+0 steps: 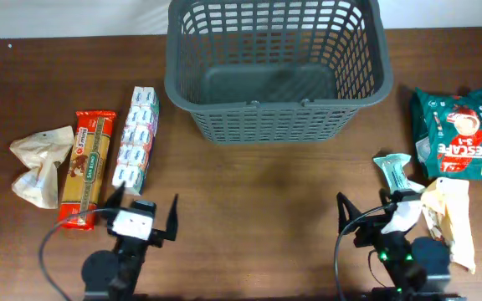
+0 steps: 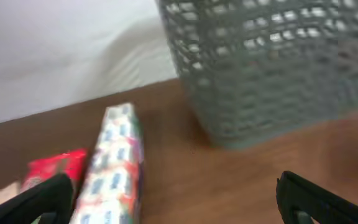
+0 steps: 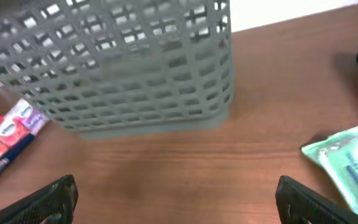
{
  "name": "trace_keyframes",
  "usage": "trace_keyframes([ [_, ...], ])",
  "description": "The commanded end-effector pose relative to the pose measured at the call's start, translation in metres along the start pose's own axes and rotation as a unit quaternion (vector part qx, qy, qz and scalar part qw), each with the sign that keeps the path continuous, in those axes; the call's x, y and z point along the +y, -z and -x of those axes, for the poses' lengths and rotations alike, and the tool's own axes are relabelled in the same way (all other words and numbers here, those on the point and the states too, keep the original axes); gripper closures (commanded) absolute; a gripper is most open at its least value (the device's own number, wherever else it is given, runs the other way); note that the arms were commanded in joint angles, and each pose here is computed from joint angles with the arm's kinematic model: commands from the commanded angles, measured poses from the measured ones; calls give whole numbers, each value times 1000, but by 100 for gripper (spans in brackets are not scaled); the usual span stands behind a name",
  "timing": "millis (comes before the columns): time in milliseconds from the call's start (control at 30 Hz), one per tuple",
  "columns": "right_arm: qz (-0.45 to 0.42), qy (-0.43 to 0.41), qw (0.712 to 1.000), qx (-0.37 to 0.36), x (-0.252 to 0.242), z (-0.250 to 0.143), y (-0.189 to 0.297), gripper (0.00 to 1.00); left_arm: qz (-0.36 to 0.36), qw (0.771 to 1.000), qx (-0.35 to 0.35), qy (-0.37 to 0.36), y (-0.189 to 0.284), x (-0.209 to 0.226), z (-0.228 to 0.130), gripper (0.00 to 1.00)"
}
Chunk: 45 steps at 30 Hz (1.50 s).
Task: Pack container
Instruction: 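Move both grippers forward toward the items beside the basket, then grasp the green Nescafe bag with the right gripper and lift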
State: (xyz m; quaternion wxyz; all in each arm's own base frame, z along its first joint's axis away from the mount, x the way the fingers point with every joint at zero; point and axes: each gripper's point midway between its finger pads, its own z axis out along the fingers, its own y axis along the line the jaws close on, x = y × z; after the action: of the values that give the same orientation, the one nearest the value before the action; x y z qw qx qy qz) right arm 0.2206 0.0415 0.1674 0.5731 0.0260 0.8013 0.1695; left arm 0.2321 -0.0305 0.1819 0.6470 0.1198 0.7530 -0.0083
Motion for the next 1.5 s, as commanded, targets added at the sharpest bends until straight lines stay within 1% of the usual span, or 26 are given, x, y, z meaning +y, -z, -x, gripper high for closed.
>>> trace_keyframes([
  [0, -29, 20, 999, -3, 5, 46, 11, 1, 80, 996, 31, 24, 9, 33, 30, 1],
  [67, -62, 45, 997, 28, 1, 66, 14, 1, 77, 995, 65, 12, 4, 36, 36, 1],
  [200, -138, 99, 981, 93, -8, 121, 25, 1, 72, 993, 98, 6, -17, 43, 59, 1],
  [267, -144, 133, 973, 123, -2, 153, 30, 1, 72, 991, 116, -4, -30, 50, 70, 1],
  [333, -139, 136, 970, 143, 8, 178, 35, 1, 76, 987, 139, -11, -43, 59, 77, 1],
  [433, -135, 129, 965, 185, 18, 195, 48, 1, 84, 982, 169, -5, -61, 73, 81, 1],
  [500, -155, 128, 960, 194, 16, 207, 55, 1, 88, 978, 187, 0, -73, 81, 78, 1],
  [567, -195, 106, 957, 186, 7, 220, 61, 1, 89, 975, 202, 3, -82, 85, 72, 1],
  [700, -249, 92, 949, 172, -11, 239, 64, 1, 82, 968, 236, 7, -95, 85, 50, 1],
  [767, -271, 77, 943, 177, -26, 240, 62, 1, 79, 964, 252, 8, -100, 84, 40, 1],
  [800, -299, 55, 934, 190, -46, 238, 60, 1, 75, 961, 267, 10, -105, 84, 30, 1],
  [900, -329, 9, 922, 206, -78, 234, 54, 1, 71, 955, 287, 12, -110, 82, 17, 1],
  [1033, -377, -35, 897, 230, -130, 227, 44, 1, 65, 948, 310, 15, -117, 81, 0, 1],
  [1067, -391, -49, 886, 245, -151, 222, 37, 1, 63, 946, 319, 16, -119, 80, -6, 1],
  [1267, -410, -63, 867, 276, -202, 206, -2, 1, 58, 939, 338, 18, -123, 79, -19, 1],
  [1300, -404, -43, 867, 288, -219, 201, -21, 1, 57, 938, 340, 18, -123, 78, -21, 1],
  [1367, -374, -21, 872, 315, -231, 188, -45, 1, 57, 938, 340, 18, -124, 78, -21, 1],
  [1400, -321, -21, 878, 355, -239, 160, -76, 0, 57, 938, 341, 18, -123, 78, -21, 1],
  [1467, -279, -12, 878, 388, -246, 135, -97, 0, 57, 938, 341, 18, -123, 78, -21, 1],
])
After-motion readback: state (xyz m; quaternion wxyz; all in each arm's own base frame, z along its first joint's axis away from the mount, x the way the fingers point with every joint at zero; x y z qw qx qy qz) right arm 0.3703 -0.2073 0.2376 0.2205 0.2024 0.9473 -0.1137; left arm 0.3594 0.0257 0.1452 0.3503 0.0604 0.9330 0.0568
